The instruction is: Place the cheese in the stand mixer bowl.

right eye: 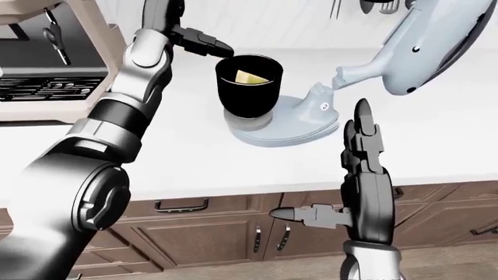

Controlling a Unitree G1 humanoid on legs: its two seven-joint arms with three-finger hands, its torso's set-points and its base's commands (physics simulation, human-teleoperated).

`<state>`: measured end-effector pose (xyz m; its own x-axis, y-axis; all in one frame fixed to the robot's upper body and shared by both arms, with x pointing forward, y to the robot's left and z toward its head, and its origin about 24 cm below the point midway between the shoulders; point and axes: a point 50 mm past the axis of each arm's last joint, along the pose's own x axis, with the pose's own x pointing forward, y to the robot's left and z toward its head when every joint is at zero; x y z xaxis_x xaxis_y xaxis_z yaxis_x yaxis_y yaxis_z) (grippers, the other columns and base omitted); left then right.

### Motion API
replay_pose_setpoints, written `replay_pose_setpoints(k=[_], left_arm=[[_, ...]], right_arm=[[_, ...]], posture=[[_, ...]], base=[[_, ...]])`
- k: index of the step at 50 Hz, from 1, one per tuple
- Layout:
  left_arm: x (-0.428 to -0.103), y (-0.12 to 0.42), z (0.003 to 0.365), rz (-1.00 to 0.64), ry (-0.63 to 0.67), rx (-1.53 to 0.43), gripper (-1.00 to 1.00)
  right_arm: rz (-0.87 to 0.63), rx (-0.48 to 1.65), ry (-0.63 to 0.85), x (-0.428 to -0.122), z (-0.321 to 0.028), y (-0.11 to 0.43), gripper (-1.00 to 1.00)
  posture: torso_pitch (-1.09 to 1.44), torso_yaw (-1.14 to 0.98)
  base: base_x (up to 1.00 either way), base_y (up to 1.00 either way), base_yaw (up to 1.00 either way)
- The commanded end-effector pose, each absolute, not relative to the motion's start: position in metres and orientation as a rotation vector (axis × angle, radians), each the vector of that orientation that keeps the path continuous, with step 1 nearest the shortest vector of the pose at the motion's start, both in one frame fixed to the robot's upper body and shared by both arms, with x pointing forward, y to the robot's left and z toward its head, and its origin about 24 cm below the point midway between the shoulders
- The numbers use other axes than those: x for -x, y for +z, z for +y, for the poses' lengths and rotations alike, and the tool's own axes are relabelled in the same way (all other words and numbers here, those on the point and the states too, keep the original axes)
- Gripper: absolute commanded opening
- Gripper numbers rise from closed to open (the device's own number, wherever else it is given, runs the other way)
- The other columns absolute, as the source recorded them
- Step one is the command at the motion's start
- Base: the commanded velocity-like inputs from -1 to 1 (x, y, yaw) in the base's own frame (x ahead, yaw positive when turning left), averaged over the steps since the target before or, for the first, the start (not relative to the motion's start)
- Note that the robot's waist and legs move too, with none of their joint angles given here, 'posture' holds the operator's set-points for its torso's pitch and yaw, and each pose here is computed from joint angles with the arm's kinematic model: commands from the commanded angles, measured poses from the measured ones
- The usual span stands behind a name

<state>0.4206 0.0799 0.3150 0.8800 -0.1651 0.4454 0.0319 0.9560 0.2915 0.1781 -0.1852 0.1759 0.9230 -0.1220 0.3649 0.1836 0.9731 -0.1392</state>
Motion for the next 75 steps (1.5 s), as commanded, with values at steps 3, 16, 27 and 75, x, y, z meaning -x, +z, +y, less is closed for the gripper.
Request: replay_pose_setpoints(k=[3,16,27,75], left_arm=[[-0.413,0.344,0.083,-0.596,-0.092,-0.273,1.0],[-0.418,0.328,0.103,-0.551,-0.084,-0.241,1.0],[-0.421,0.316,0.122,-0.51,-0.096,-0.239,1.0],[-0.384,0.249,0.169,-0.404,-0.13,-0.183,1.0]], right_arm=[[-0.433,0.183,-0.158,-0.173,-0.184,0.187,1.0],[-0.433,0.184,-0.16,-0.173,-0.183,0.186,1.0],[-0.433,0.185,-0.161,-0.172,-0.183,0.187,1.0],[-0.432,0.189,-0.157,-0.175,-0.183,0.187,1.0]], posture=[[0.0,0.0],[0.0,0.0],[0.0,0.0],[0.0,0.0]], base=[[0.0,0.0,0.0],[0.0,0.0,0.0],[0.0,0.0,0.0],[0.0,0.0,0.0]])
